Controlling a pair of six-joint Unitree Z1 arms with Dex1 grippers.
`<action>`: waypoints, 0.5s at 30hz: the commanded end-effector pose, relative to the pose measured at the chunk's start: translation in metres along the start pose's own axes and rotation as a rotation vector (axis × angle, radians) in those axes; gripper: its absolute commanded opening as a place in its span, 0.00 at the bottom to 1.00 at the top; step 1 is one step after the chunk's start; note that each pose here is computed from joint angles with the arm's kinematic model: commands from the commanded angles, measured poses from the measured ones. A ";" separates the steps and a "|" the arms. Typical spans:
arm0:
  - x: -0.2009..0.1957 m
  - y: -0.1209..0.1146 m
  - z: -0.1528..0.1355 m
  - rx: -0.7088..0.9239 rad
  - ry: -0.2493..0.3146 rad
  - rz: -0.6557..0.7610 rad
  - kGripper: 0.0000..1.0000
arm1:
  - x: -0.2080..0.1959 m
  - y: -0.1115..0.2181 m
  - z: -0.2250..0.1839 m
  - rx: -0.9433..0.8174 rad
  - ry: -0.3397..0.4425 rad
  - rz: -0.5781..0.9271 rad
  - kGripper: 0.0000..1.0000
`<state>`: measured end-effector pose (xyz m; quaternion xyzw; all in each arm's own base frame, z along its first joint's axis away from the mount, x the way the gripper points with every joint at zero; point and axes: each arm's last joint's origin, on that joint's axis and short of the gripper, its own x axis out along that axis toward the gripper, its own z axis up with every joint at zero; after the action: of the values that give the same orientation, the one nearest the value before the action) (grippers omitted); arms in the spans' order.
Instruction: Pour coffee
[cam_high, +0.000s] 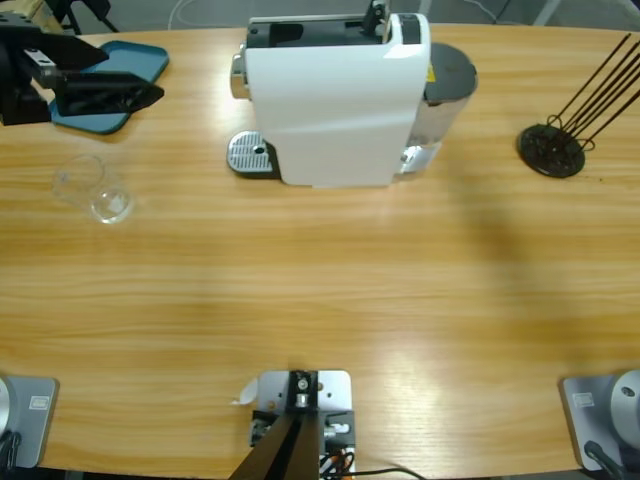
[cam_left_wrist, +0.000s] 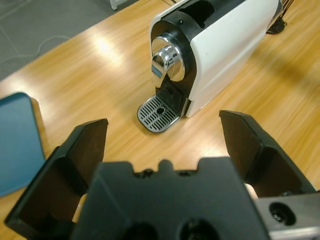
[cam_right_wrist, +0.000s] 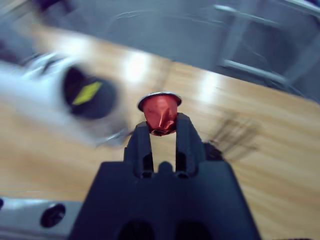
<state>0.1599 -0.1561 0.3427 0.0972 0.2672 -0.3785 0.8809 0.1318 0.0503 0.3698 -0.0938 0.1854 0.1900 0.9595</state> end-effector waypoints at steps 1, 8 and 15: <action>-0.033 -0.004 -0.019 -0.012 0.022 -0.015 0.97 | 0.031 0.079 0.041 -0.276 0.024 0.476 0.00; -0.047 -0.003 -0.035 -0.022 0.033 0.011 0.96 | 0.091 0.172 0.084 -0.448 0.048 0.666 0.00; -0.052 -0.002 -0.035 -0.021 0.017 0.041 0.97 | 0.158 0.206 0.107 -0.617 0.009 0.620 0.00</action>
<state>0.1231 -0.1200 0.3526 0.0886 0.2618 -0.3692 0.8873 0.1754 0.2606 0.4144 -0.2430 0.1384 0.5167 0.8092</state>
